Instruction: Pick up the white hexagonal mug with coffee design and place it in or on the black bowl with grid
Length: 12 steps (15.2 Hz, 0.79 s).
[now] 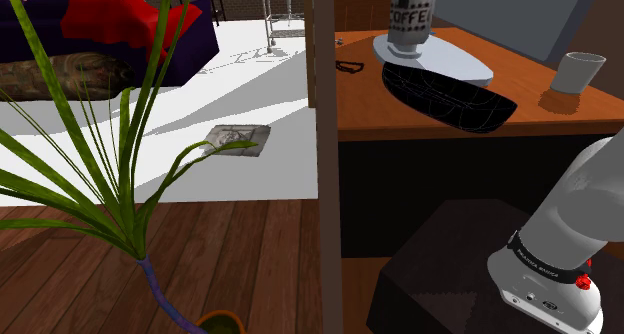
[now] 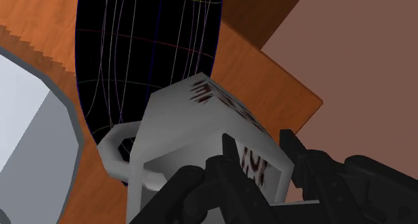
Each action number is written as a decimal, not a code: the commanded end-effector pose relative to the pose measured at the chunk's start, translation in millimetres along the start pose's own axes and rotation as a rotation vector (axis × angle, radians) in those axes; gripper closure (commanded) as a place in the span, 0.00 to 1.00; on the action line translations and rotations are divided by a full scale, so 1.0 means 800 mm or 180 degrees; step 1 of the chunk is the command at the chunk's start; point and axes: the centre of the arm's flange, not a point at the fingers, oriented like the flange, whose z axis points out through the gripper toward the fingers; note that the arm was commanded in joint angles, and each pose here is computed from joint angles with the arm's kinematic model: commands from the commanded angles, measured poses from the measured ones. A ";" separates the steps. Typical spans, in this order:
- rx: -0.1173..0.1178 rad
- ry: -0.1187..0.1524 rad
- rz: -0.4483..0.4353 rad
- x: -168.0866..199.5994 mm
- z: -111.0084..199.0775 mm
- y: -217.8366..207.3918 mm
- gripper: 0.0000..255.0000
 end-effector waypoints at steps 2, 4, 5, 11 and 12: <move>0.0001 -0.0001 -0.0003 -0.038 -0.006 0.031 1.00; 0.0001 -0.0001 -0.0003 -0.063 -0.011 0.051 1.00; 0.0001 -0.0001 -0.0003 -0.076 -0.014 0.061 1.00; 0.0001 -0.0001 -0.0003 -0.100 0.007 0.081 1.00; 0.0001 -0.0001 -0.0003 -0.100 0.014 0.082 1.00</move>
